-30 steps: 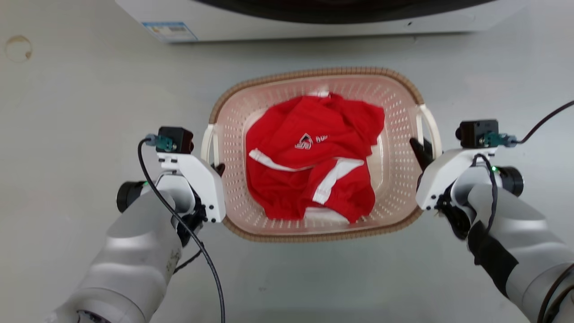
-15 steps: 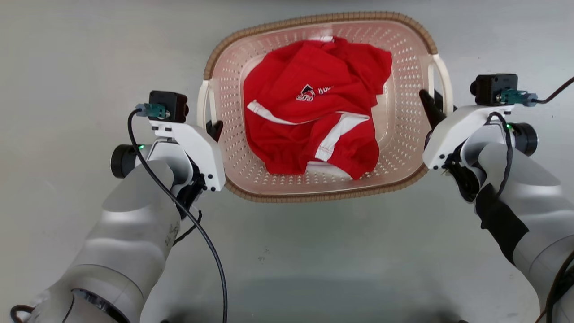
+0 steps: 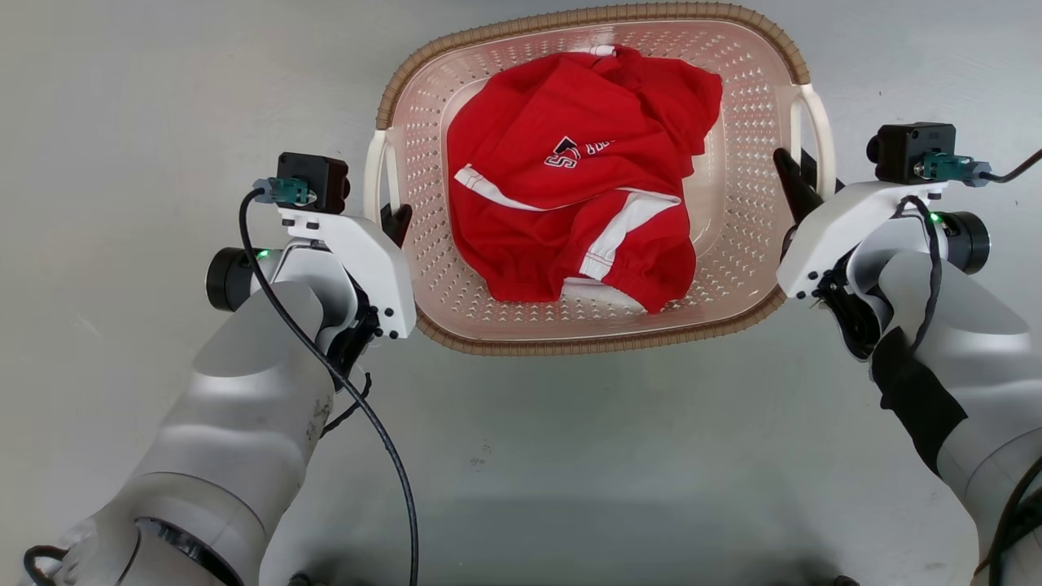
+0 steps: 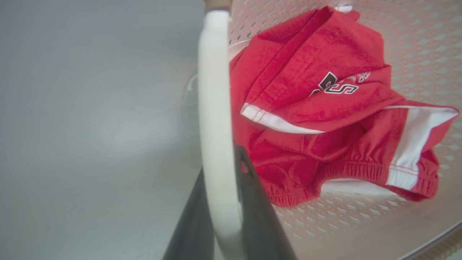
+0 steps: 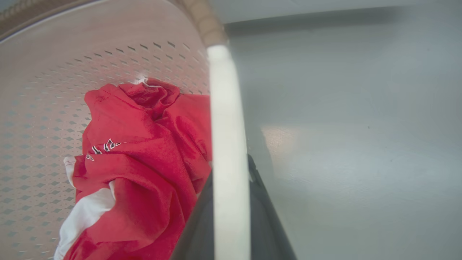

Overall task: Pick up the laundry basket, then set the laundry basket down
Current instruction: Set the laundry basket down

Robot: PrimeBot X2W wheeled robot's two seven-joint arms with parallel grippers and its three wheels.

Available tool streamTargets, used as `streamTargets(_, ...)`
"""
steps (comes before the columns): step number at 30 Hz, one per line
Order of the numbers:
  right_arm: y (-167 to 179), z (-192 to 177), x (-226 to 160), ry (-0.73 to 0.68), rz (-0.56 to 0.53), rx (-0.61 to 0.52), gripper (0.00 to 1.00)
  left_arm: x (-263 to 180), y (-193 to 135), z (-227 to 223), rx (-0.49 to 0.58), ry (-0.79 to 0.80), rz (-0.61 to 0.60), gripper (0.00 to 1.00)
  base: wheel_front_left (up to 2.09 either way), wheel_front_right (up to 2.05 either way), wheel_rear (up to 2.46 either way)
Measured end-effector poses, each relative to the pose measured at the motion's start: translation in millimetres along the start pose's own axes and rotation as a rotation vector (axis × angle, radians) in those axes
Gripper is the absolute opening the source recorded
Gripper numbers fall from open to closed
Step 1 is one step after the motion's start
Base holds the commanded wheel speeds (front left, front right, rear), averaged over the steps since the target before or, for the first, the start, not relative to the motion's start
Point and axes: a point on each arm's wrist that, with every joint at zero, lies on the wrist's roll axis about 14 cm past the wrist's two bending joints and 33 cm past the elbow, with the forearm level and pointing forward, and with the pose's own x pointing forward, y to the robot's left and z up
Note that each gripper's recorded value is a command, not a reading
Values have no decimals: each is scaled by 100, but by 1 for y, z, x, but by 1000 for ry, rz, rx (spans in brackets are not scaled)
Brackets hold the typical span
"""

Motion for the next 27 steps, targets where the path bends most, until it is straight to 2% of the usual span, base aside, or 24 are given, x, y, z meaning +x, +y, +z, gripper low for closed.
streamTargets(5,-1,3,0,-12,-2,-6,0,0,0,1,0,-7,-1,0,0,0,0)
streamTargets(6,-1,2,0,-14,-3,-5,0,0,-1,2,-6,-12,0,7,0,0,0)
streamTargets(7,-2,1,0,-14,-4,-1,16,0,-1,3,-9,-25,0,84,0,0,0)
streamTargets(8,-2,0,-1,-14,-5,2,100,0,0,4,-9,-30,1,100,0,0,0)
streamTargets(12,-18,6,-4,-29,-32,-16,100,-2,10,6,-7,-55,26,100,0,0,0)
streamTargets(22,-25,10,-5,-61,-37,-22,100,-3,10,26,-23,-170,6,100,0,0,0)
streamTargets(27,-27,15,-4,-81,-37,-35,100,-3,8,27,-20,-176,-8,100,0,0,0)
